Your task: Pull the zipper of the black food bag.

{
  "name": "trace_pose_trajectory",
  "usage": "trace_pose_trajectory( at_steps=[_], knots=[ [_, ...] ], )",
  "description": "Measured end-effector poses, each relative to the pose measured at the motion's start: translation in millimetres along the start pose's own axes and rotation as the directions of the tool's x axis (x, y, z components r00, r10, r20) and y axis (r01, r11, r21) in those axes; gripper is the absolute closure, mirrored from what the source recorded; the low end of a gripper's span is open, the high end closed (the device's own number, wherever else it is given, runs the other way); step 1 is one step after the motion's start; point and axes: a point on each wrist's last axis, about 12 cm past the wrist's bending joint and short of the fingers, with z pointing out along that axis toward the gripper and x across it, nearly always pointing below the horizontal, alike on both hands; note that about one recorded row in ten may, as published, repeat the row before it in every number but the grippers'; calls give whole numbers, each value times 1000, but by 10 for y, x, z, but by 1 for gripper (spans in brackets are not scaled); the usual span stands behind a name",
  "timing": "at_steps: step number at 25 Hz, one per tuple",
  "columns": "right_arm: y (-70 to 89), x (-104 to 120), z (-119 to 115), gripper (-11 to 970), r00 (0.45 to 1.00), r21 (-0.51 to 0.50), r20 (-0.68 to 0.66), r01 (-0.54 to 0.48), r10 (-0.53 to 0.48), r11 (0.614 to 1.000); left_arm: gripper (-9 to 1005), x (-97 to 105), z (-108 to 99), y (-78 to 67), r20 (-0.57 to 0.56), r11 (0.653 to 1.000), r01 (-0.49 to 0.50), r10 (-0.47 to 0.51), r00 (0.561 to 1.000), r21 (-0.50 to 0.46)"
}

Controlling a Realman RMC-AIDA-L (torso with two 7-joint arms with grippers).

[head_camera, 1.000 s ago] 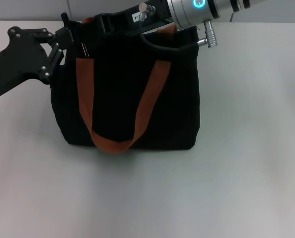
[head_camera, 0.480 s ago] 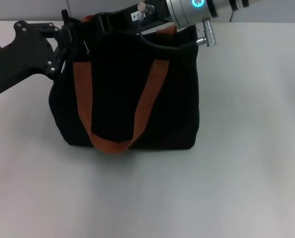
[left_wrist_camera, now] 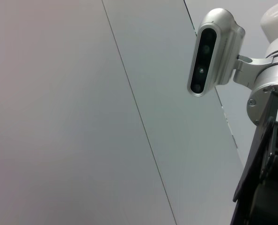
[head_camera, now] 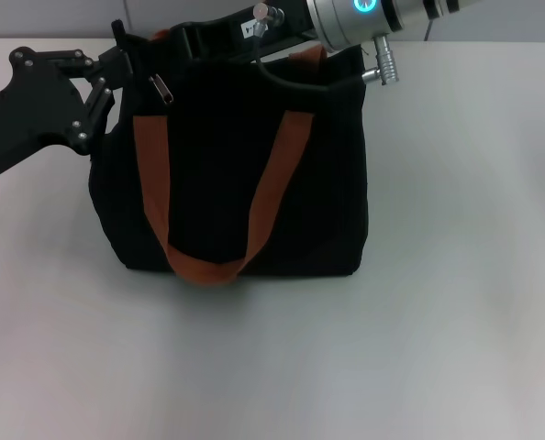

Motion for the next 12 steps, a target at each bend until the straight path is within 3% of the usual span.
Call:
trace_pose_trajectory(
  at_steps=[12],
  knots=[
    [-9, 18, 45, 279, 1000, 24, -22, 6, -6, 1000, 922, 1, 19, -12, 3, 1000, -1, 1, 1000, 4]
  ],
)
